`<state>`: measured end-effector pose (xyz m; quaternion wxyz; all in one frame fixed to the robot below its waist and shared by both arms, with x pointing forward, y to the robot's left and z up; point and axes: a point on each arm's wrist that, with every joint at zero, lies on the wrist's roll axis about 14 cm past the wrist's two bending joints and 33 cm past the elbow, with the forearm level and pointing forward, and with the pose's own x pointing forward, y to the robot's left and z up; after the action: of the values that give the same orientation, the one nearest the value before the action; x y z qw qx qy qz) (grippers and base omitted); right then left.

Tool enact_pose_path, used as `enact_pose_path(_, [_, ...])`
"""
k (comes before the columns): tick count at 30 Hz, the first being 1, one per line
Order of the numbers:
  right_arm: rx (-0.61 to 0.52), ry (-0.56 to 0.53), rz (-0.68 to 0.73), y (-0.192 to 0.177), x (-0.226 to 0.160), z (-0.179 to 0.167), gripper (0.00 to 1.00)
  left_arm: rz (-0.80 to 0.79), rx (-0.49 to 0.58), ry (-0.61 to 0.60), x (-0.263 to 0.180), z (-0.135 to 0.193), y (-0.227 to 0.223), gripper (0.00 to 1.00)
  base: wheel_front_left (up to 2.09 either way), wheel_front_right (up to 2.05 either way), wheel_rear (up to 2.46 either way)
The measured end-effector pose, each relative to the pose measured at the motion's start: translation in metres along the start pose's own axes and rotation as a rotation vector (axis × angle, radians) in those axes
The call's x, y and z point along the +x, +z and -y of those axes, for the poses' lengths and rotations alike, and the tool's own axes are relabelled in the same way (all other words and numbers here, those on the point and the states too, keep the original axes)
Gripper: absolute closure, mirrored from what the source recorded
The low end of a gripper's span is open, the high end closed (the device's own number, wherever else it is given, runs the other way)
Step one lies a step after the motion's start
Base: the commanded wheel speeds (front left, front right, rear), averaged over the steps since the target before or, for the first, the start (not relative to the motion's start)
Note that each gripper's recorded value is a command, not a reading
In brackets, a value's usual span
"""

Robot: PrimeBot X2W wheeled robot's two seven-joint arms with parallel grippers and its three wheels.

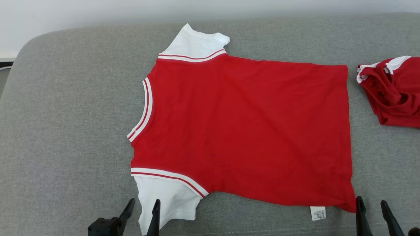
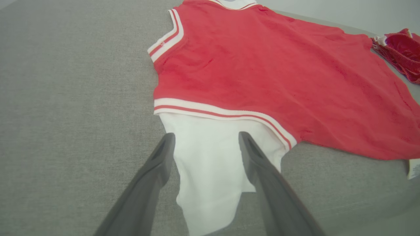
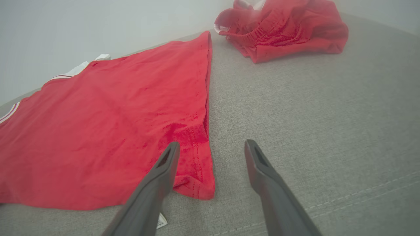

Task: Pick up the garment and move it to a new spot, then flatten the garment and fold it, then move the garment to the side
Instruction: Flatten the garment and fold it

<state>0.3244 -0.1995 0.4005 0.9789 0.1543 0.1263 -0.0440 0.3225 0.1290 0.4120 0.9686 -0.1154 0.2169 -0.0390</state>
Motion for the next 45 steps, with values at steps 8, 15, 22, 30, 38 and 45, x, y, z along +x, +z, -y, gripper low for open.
enact_pose_path(8, [0.02,0.022,-0.061,-0.019,0.012,-0.009,0.0,-0.069,-0.047,0.005,0.002,-0.001,-0.021,0.0,0.0,0.0,0.0])
enact_pose_path(15, [0.036,0.018,-0.11,-0.034,0.021,-0.01,0.0,-0.132,-0.078,0.021,0.007,-0.005,-0.04,0.0,0.0,0.0,0.0])
enact_pose_path(22, [0.05,0.035,-0.136,-0.042,0.025,-0.017,0.0,-0.157,-0.095,0.015,0.013,-0.005,-0.047,0.0,0.0,0.0,0.0])
enact_pose_path(30, [0.066,0.034,-0.144,-0.046,0.026,-0.018,1.0,-0.169,-0.142,-0.027,0.014,0.004,-0.05,1.0,0.0,0.0,0.0])
enact_pose_path(38, [0.083,0.026,-0.099,-0.032,0.029,-0.016,1.0,-0.098,-0.155,-0.059,0.022,0.01,-0.028,1.0,0.0,0.0,0.0])
enact_pose_path(45, [0.084,0.037,-0.012,-0.005,0.034,-0.018,1.0,0.012,-0.138,-0.073,0.026,0.009,0.006,1.0,0.0,0.0,0.0])
